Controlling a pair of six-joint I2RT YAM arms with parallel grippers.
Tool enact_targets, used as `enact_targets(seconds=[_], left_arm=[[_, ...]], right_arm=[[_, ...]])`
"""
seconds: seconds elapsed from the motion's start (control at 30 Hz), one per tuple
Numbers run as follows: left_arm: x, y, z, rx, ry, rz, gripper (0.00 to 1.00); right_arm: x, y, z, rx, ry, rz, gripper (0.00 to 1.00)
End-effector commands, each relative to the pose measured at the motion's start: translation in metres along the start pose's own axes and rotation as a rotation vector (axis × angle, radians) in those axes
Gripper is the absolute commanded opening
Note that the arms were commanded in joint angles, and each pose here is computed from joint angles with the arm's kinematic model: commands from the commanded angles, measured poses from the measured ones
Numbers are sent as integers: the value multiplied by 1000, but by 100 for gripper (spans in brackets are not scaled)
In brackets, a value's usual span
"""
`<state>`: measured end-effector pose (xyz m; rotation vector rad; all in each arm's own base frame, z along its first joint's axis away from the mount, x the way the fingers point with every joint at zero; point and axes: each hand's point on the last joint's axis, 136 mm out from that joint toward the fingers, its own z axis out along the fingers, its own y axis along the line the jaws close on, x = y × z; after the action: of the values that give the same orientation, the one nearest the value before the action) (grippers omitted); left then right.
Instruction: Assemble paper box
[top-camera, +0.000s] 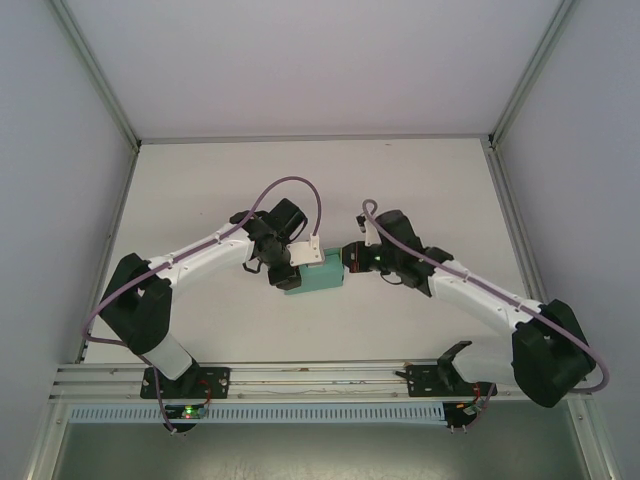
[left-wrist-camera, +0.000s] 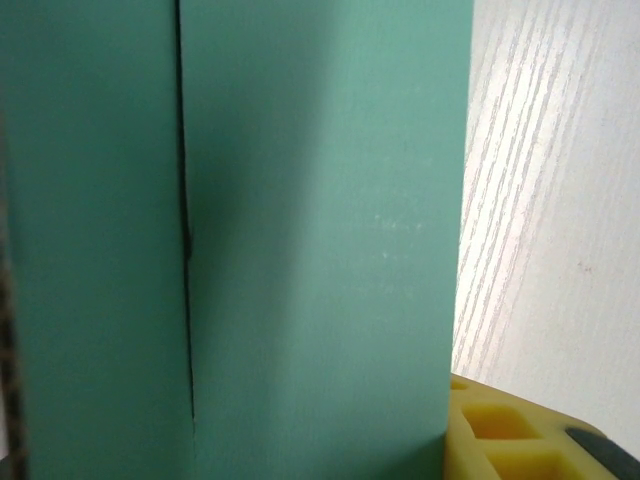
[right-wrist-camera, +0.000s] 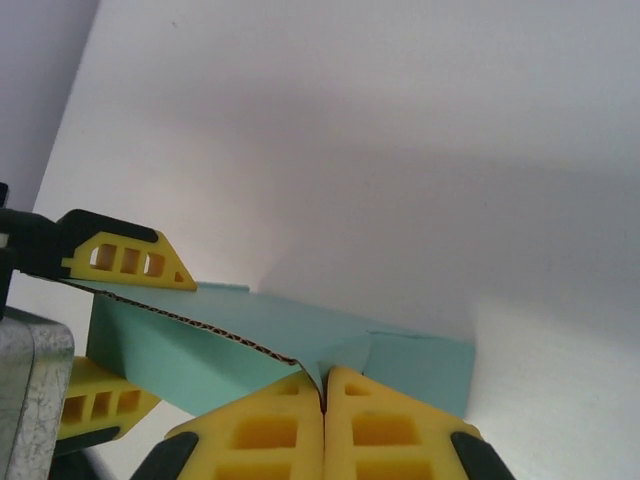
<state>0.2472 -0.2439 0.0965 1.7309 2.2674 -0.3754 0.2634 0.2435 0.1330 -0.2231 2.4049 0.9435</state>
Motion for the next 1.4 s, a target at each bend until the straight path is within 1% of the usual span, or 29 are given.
enact_targets(seconds=[0.0,0.07,0.1,0.23,0.3,0.37,0.43,0.53,0.57,0.63,0.7,0.77,0.87,0.93,1.0,1.03,1.07,1.13,1.2,1.27,1.3,1.33,1.37], left_arm=[[-7,7,8,-4,-14,-53,41],[-7,9,9,-10,-10,-68,42],[-7,9,10,-9,-10,-73,42],[-8,9,10,-8,-16,-92,43],[-8,9,10,-8,-14,-100,43],[-8,10,9,-14,-18,-112,47],[-10,10,6,-19,-28,-115,48],[-14,9,1,-25,-55,-124,55],[-16,9,-1,-30,-65,-127,61],[-18,10,-5,-40,-81,-141,63],[-17,11,-7,-59,-89,-155,71],[-16,11,-8,-70,-93,-168,71],[-12,13,-8,-87,-86,-198,74],[-11,17,-11,-115,-85,-216,80],[-13,22,-18,-152,-103,-248,82],[-14,23,-21,-161,-113,-264,85],[-15,25,-26,-179,-127,-289,97],[-14,28,-34,-219,-144,-338,98],[-8,38,-43,-297,-156,-403,100],[2,50,-53,-392,-163,-495,100],[7,54,-56,-419,-162,-541,100],[11,56,-60,-426,-162,-591,95],[14,57,-63,-416,-162,-632,85]], right_arm=[[56,-20,11,35,90,-47,0],[60,-24,12,35,73,-1,0],[63,-22,12,38,68,-9,0],[74,-28,11,100,52,-112,0],[80,-39,11,148,59,-119,0],[83,-51,8,220,60,-127,0],[83,-54,7,258,58,-139,0],[75,-52,5,286,34,-148,0],[72,-52,4,309,23,-148,0],[65,-54,0,370,-4,-141,0],[62,-50,1,382,-12,-141,0],[60,-47,3,385,-18,-139,0],[60,-47,7,404,-17,-152,0],[59,-49,10,420,-13,-155,0],[59,-52,13,446,2,-160,0],[57,-55,13,465,3,-158,0],[59,-55,14,474,13,-171,0],[58,-55,16,485,19,-181,0],[57,-53,19,485,27,-199,0],[56,-52,22,482,37,-213,0],[56,-51,23,483,41,-220,0],[55,-49,23,479,44,-222,0],[54,-47,24,474,45,-232,0]])
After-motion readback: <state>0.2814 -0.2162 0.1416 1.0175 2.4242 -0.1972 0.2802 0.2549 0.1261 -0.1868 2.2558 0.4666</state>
